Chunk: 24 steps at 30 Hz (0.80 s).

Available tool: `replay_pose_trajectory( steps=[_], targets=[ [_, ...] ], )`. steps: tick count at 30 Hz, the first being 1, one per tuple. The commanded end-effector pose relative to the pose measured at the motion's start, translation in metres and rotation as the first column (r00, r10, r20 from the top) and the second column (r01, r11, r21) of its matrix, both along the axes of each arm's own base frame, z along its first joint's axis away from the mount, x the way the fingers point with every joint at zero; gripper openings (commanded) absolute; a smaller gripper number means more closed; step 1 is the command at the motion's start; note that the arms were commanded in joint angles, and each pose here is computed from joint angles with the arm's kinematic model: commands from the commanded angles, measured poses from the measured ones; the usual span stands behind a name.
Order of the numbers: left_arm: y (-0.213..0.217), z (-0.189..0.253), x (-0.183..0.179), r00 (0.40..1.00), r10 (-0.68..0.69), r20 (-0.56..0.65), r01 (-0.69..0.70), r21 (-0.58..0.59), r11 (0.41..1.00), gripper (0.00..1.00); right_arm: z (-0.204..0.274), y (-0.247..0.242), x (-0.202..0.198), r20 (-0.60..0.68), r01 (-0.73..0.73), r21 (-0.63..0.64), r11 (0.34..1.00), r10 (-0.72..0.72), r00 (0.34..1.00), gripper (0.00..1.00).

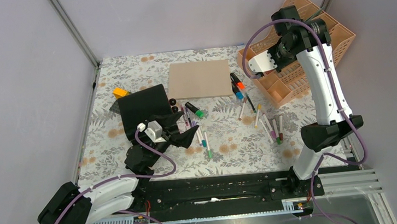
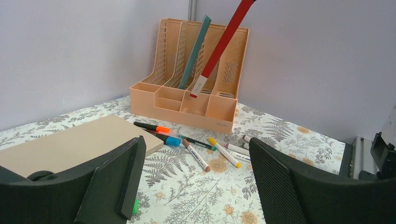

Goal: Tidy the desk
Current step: Place the folder in the storage box.

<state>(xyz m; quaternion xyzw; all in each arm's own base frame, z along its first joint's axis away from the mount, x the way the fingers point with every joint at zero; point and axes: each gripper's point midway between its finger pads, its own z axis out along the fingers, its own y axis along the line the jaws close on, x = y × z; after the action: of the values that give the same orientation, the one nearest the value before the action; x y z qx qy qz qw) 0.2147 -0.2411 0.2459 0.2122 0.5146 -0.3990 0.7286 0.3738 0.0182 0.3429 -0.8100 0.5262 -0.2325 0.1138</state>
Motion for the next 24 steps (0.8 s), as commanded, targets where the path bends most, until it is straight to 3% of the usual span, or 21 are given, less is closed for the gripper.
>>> replay_pose_trajectory(
  steps=[1,24],
  targets=[
    [0.005,0.009,-0.002,1.000,0.008,0.022,-0.007,-0.037,0.999,0.86,0.012,-0.015,-0.004,0.049,0.060,-0.038,0.997,-0.058,0.997,0.00],
    [0.004,0.007,-0.001,1.000,0.010,0.017,-0.010,-0.027,1.000,0.87,0.008,-0.071,0.027,0.052,0.138,-0.050,0.989,-0.135,0.990,0.00]
  ],
)
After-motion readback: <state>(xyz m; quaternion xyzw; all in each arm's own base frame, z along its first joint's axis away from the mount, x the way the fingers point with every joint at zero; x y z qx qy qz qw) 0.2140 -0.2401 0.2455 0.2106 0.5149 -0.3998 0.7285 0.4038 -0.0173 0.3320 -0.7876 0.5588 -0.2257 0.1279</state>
